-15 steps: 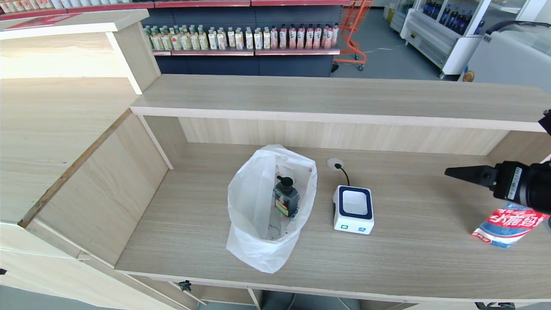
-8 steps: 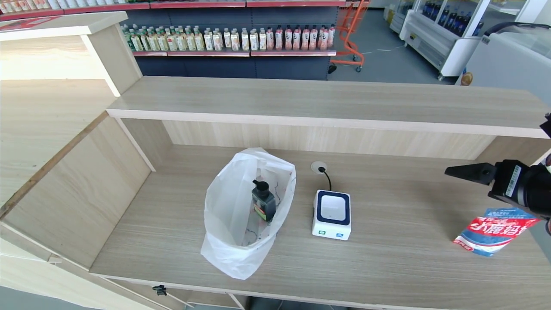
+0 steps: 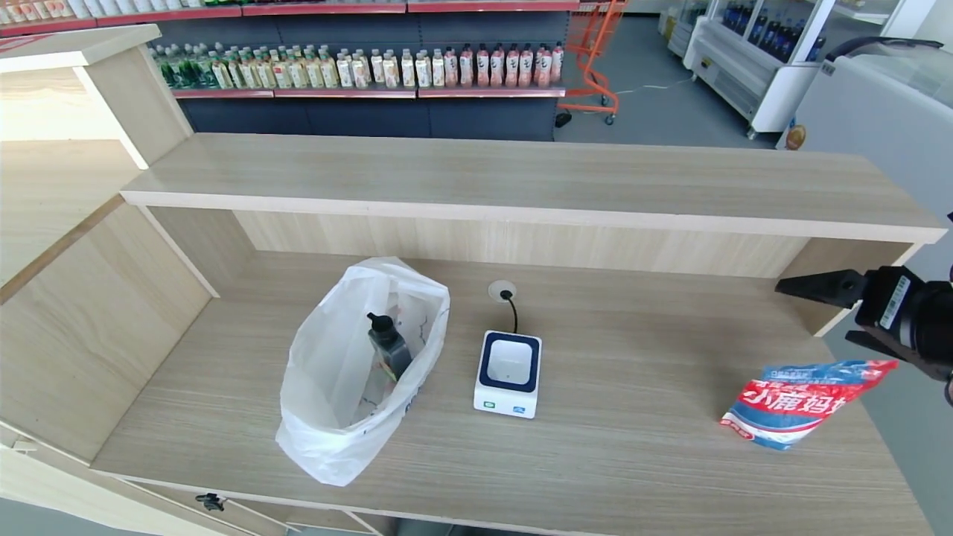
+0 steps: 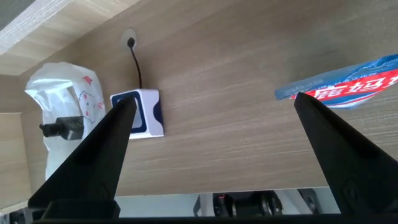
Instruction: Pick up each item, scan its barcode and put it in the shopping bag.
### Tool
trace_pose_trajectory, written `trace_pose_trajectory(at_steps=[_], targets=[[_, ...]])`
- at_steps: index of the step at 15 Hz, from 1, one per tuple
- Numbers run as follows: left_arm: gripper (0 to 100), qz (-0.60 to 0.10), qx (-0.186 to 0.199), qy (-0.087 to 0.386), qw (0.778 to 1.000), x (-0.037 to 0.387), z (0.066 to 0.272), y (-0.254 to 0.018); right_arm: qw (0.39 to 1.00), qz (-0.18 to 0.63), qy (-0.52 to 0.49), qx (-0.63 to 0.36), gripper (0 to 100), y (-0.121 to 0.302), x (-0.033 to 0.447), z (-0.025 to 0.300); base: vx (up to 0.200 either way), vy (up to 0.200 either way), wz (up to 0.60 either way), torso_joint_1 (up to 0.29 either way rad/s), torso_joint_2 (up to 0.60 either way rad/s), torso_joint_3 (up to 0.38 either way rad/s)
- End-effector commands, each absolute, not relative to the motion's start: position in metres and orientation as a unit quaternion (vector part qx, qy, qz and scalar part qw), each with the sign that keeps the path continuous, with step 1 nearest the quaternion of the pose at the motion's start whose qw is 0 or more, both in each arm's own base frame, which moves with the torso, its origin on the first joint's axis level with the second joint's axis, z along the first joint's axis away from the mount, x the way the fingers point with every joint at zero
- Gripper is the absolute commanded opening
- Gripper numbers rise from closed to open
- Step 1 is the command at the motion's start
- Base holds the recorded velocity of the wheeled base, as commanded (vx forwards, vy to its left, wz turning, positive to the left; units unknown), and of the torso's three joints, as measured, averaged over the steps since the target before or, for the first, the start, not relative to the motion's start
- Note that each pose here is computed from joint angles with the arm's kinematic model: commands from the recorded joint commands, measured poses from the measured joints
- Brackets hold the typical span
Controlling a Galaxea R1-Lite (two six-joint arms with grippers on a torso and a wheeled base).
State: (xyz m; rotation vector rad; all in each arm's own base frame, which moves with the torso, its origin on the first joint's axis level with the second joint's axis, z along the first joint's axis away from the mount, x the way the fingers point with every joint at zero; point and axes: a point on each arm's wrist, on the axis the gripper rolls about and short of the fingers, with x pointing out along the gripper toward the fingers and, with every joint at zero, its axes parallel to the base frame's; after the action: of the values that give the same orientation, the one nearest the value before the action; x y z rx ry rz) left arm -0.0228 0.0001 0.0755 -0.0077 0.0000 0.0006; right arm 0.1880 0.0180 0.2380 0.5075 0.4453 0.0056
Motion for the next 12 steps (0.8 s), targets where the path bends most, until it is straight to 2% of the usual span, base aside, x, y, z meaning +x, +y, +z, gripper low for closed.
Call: trace_pose_trajectory(at_steps=[1, 2, 7, 10, 12], targets=[[100, 0.0, -0.003, 0.001, 1.0, -0.023, 0.076, 0.0, 0.937, -0.004, 0.224, 0.27, 100, 0.018, 0.191, 0.241, 0.0, -0.2, 0.0, 0.002, 0.01, 0.007], [100, 0.0, -0.002, 0.001, 1.0, -0.023, 0.076, 0.0, 0.928, -0.012, 0.232, 0.29, 100, 0.018, 0.191, 0.242, 0.0, -0.2, 0.0, 0.002, 0.0, 0.002], [100, 0.0, 0.001, 0.001, 1.0, -0.023, 0.076, 0.0, 0.843, -0.144, 0.293, 0.427, 100, 0.02, 0.226, 0.247, 0.0, 0.0, 0.0, 0.0, 0.0, 0.0], [100, 0.0, 0.0, 0.001, 1.0, -0.023, 0.076, 0.0, 0.822, -0.174, 0.336, 0.426, 100, 0.022, 0.234, 0.236, 0.0, 0.0, 0.0, 0.0, 0.0, 0.0], [100, 0.0, 0.0, 0.001, 1.0, -0.023, 0.076, 0.0, 0.809, -0.225, 0.364, 0.403, 100, 0.025, 0.253, 0.211, 0.0, 0.0, 0.0, 0.0, 0.0, 0.0]])
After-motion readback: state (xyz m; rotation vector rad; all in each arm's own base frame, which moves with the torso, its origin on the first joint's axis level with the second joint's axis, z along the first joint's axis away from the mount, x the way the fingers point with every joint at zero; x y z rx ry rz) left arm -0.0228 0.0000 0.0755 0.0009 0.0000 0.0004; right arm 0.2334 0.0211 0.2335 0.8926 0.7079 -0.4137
